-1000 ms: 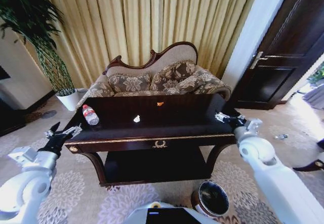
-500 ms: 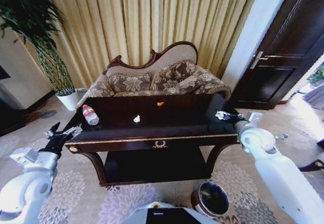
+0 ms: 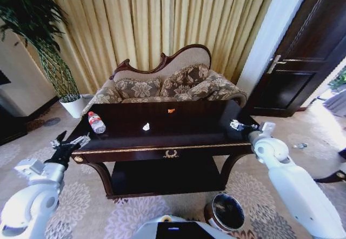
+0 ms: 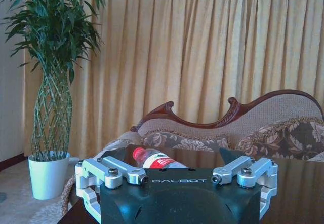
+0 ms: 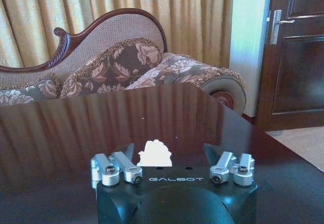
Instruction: Move to the front of the table and place the trash on the table into the trash bin.
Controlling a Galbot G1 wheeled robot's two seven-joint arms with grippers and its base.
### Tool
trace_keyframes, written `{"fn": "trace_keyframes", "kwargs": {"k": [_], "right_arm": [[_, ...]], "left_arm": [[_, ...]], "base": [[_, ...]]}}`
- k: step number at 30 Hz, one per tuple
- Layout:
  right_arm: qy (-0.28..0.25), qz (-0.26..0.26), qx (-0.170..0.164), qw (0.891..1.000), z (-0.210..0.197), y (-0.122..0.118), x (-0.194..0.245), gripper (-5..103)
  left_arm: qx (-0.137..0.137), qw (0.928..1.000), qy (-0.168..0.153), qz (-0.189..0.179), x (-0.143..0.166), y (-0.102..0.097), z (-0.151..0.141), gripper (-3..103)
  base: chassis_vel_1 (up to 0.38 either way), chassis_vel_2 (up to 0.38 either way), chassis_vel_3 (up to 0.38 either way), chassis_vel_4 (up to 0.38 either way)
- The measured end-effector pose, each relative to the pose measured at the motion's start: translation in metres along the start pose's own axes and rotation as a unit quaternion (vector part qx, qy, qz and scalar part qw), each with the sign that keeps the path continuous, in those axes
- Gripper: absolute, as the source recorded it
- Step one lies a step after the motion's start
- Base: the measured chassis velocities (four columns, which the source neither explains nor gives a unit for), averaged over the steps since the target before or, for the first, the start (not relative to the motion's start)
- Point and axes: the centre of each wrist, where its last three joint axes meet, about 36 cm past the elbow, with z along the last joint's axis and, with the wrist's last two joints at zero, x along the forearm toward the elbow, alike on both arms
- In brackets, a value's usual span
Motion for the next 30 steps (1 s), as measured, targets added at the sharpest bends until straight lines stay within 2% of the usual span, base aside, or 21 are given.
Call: {"fn": "trace_keyframes", "kwargs": {"k": [1,2,4,5,7,8,10,11,13,15,16,19,20,23,27,29,30], "right_arm": [[0.001,-0.003,0.0,1.0,0.001,0.0,0.0,71],[0.001,-0.003,0.0,1.0,0.001,0.0,0.0,71],[0.003,-0.005,0.0,1.0,0.003,-0.001,0.0,60],[0.003,-0.005,0.0,1.0,0.003,-0.001,0.0,60],[0.005,-0.008,0.002,1.0,0.005,-0.002,0.001,49],[0.005,-0.008,0.002,1.0,0.005,-0.002,0.001,49],[0.007,-0.012,0.006,1.0,0.008,-0.003,0.002,38],[0.007,-0.012,0.006,1.0,0.008,-0.003,0.002,38],[0.007,-0.016,0.011,1.0,0.011,-0.004,0.003,28],[0.006,-0.017,0.012,1.0,0.012,-0.004,0.003,28],[0.004,-0.016,0.013,1.0,0.013,-0.004,0.003,17],[0.001,-0.015,0.015,1.0,0.014,-0.004,0.004,12],[-0.002,-0.015,0.016,1.0,0.014,-0.004,0.004,6],[-0.01,-0.013,0.017,1.0,0.014,-0.005,0.006,1],[-0.026,-0.013,0.015,0.999,0.013,-0.004,0.01,1],[-0.08,-0.012,0.013,0.997,0.014,-0.001,0.016,1],[-0.08,-0.012,0.013,0.997,0.014,-0.001,0.016,1]], "left_arm": [[0.0,1.0,-0.001,0.0,0.0,0.0,0.0,100],[0.0,1.0,-0.001,0.0,0.0,0.0,0.0,100],[0.0,1.0,-0.003,0.0,-0.001,0.0,-0.002,100],[0.0,1.0,-0.003,0.0,-0.001,0.0,-0.002,100],[0.0,1.0,-0.004,0.001,-0.001,0.0,-0.002,100],[0.0,1.0,-0.004,0.001,-0.001,0.0,-0.002,100],[0.0,1.0,-0.005,0.002,-0.001,0.0,-0.003,100],[0.0,1.0,-0.005,0.002,-0.001,0.0,-0.003,100],[0.0,1.0,-0.005,0.002,0.0,0.0,-0.003,100],[0.001,1.0,-0.005,0.001,0.0,0.001,-0.004,100],[0.001,1.0,-0.006,0.001,0.0,0.002,-0.004,100],[0.0,1.0,-0.007,0.001,0.0,0.002,-0.005,100],[0.0,1.0,-0.008,0.002,-0.001,0.003,-0.005,100],[0.001,1.0,-0.009,0.002,-0.001,0.003,-0.004,100],[0.002,1.0,-0.008,0.004,-0.002,0.003,-0.003,100],[0.003,1.0,-0.008,0.004,-0.003,0.004,-0.002,100],[0.003,1.0,-0.008,0.004,-0.003,0.004,-0.002,100]], "base": [[0.0,0.0,0.0,0.0],[0.0,0.0,0.0,0.0],[0.0,0.0,0.0,0.0],[0.0,0.0,0.0,0.0],[0.0,0.0,0.0,0.0],[0.0,0.0,0.0,0.0],[0.0,0.0,0.0,0.0],[0.0,0.0,0.0,0.0],[0.0,0.0,0.0,0.0],[0.0,0.0,0.0,0.0],[0.0,0.0,0.0,0.0],[0.0,0.0,0.0,0.0],[0.0,0.0,0.0,0.0],[0.0,0.0,0.0,0.0],[0.0,0.0,0.0,0.0],[0.0,0.0,0.0,0.0],[0.0,0.0,0.0,0.0]]}}
